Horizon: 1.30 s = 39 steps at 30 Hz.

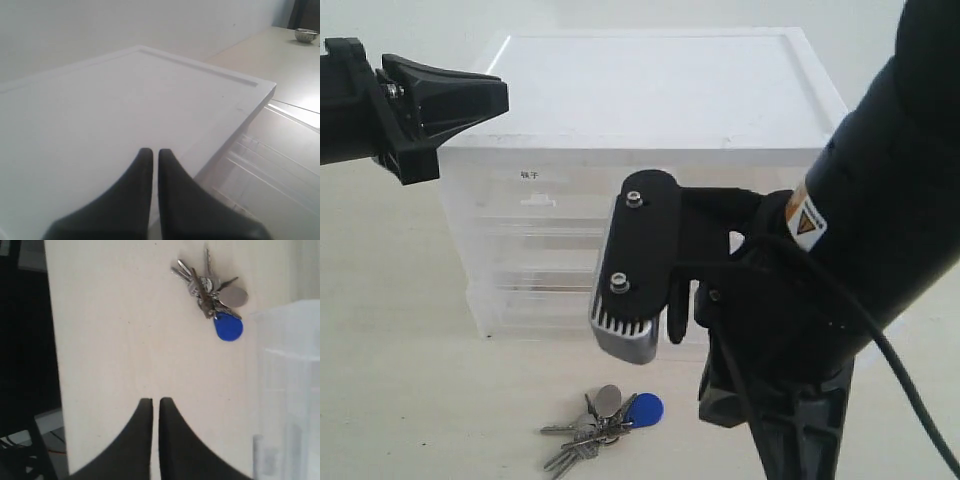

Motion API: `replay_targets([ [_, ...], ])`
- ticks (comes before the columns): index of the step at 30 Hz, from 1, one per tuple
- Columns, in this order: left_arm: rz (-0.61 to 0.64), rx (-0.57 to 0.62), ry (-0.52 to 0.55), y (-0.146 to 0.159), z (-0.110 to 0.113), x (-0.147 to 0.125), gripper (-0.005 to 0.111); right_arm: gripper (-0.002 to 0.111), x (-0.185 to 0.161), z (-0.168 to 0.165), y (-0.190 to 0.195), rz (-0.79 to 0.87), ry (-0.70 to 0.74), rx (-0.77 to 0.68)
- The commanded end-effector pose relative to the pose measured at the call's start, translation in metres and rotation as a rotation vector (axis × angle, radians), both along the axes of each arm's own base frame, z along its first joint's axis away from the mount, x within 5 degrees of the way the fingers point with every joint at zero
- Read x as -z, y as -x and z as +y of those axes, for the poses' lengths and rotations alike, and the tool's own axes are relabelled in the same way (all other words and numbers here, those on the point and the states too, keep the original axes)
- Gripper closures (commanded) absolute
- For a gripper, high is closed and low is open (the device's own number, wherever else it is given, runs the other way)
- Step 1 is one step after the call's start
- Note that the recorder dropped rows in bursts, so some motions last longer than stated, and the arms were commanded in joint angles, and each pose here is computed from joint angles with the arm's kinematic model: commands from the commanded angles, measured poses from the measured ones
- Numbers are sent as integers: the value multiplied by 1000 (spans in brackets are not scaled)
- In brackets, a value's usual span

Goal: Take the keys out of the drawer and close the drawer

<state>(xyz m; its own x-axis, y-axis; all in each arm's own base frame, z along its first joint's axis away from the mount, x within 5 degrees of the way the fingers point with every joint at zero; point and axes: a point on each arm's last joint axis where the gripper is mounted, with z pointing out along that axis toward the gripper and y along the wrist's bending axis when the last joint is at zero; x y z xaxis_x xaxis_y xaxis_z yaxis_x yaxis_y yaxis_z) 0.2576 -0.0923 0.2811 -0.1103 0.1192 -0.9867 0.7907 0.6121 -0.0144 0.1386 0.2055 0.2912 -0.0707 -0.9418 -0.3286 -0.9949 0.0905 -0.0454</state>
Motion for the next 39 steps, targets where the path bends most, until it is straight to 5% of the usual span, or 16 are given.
replay_targets([
  [1, -7, 13, 21, 0, -1, -2, 102, 108, 4, -8, -17, -184, 64, 85],
  [6, -8, 16, 24, 0, -1, -2, 102, 108, -1, -14, -35, -365, 90, 228],
  [28, -8, 14, 28, 0, -1, -2, 102, 108, -14, -9, -38, -617, 115, 203],
  [39, -8, 14, 28, 0, -1, -2, 102, 108, -24, -13, -48, -757, 92, 352],
])
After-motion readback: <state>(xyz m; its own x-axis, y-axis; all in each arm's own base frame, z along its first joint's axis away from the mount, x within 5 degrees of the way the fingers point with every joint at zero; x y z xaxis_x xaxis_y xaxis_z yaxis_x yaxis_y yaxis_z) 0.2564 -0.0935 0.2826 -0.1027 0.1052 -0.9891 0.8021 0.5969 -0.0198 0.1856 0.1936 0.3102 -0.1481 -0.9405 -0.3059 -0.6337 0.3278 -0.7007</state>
